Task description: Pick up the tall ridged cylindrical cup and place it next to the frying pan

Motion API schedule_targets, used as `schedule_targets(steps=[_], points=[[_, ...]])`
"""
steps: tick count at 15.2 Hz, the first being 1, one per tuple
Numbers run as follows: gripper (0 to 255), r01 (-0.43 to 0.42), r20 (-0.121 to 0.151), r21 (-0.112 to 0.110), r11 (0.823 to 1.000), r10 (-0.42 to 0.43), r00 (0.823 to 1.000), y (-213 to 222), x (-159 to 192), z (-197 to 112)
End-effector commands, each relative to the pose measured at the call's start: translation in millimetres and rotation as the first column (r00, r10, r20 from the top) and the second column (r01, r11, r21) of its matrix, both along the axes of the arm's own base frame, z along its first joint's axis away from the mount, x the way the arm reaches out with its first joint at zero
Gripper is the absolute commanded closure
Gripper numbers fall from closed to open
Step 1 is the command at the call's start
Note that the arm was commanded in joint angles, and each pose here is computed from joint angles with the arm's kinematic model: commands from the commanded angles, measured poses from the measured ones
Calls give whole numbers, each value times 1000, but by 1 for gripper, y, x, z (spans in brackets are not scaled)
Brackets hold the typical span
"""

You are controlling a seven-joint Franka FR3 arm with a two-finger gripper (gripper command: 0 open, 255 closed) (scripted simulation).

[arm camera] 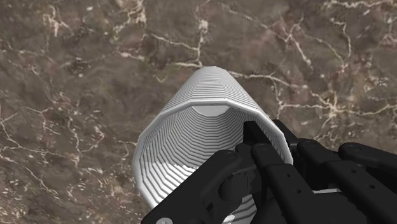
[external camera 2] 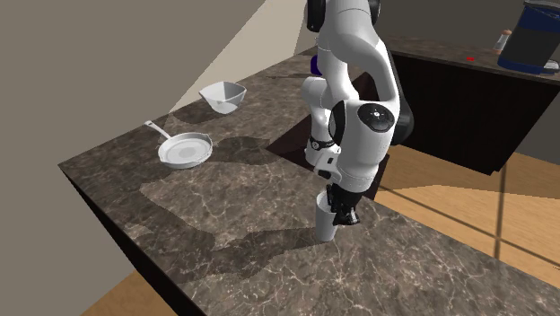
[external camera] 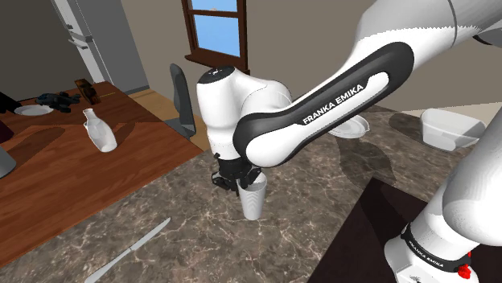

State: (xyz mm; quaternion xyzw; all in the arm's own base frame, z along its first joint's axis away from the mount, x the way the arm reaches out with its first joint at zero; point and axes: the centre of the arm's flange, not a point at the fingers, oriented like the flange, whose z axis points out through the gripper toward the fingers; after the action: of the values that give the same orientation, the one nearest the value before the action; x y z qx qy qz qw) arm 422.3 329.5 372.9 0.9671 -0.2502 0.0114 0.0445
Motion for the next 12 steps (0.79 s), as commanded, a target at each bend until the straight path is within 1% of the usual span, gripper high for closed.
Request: schedule_targets(steps=[1,3,12], points=[[255,0,-1,0,1000,0,1000,0,0,0],[255,0,-1,0,1000,0,1000,0,0,0],[255,0,-1,0,1000,0,1000,0,0,47]])
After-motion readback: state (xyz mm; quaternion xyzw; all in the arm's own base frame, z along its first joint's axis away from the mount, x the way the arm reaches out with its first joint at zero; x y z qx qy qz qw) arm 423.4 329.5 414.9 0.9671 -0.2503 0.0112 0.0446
